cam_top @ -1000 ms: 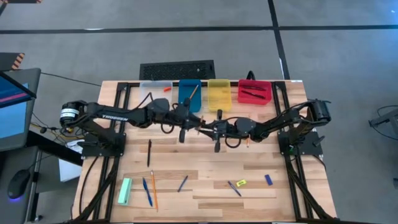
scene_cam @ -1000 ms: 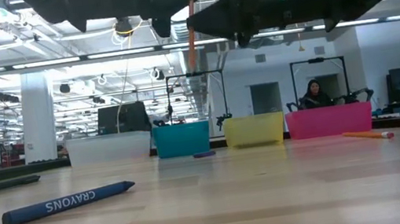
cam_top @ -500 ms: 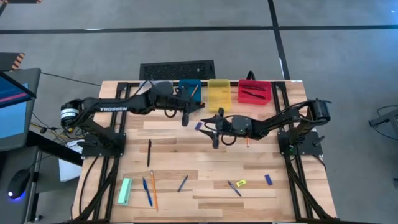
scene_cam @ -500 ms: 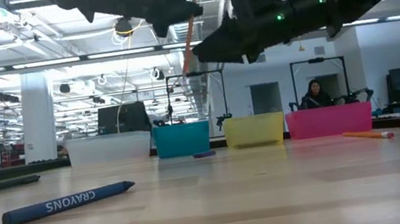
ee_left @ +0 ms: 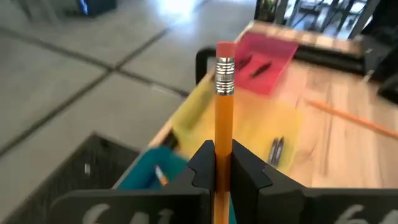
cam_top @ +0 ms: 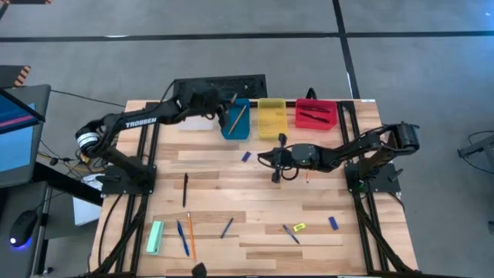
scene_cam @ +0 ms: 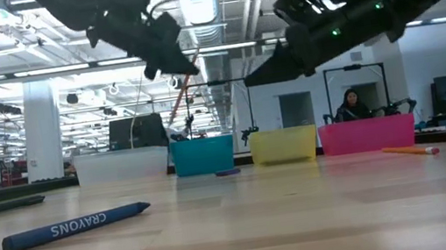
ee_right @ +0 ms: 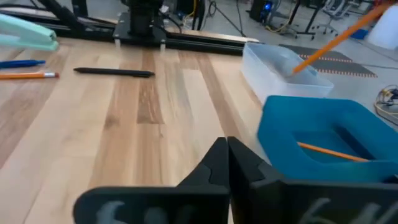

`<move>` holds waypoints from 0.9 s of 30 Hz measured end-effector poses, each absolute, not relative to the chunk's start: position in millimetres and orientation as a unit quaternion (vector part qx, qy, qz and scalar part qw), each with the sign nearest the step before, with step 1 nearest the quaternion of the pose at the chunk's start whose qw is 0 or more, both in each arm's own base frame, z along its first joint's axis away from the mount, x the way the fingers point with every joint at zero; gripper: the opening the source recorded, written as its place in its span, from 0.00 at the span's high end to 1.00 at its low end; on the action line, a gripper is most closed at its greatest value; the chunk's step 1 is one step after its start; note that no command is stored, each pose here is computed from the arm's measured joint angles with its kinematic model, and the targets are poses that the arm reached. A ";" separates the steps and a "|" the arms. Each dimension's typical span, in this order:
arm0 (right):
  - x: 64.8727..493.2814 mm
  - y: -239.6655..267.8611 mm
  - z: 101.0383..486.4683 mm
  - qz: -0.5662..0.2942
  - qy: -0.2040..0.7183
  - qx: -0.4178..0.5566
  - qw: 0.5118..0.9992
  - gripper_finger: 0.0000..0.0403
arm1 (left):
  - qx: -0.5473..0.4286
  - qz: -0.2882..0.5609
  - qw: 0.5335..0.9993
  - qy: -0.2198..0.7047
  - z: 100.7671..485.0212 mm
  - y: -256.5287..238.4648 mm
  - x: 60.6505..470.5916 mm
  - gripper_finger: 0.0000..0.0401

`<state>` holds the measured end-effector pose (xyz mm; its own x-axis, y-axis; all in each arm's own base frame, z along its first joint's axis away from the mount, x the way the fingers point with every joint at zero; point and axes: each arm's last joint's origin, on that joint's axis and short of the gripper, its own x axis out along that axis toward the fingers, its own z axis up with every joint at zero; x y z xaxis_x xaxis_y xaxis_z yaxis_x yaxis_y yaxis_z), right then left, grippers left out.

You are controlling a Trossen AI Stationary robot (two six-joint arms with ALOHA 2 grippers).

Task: Sort crayons/erasers/pens/pencils in bins
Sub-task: Put the orange pencil into the blue bin

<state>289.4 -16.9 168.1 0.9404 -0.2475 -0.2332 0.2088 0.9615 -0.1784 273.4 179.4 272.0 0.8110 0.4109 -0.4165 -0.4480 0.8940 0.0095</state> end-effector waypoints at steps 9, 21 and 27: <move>281.8 -24.9 162.7 -0.132 0.119 -0.064 0.982 0.99 | -0.101 0.217 0.917 0.318 255.4 225.4 310.0 0.98; 282.9 -12.1 163.8 -0.107 0.113 -0.078 0.985 0.99 | -0.166 0.190 0.888 0.385 218.0 270.2 351.3 0.98; 283.0 -9.8 163.5 -0.102 0.116 -0.092 0.984 0.98 | -0.190 0.193 0.875 0.402 205.2 271.5 353.0 0.98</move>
<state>283.0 -9.8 163.5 0.9526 -0.2211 -0.2088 0.1789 0.9626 -0.2035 353.0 271.5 205.2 0.6026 0.1861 -0.7761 -0.4908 0.8532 -0.1764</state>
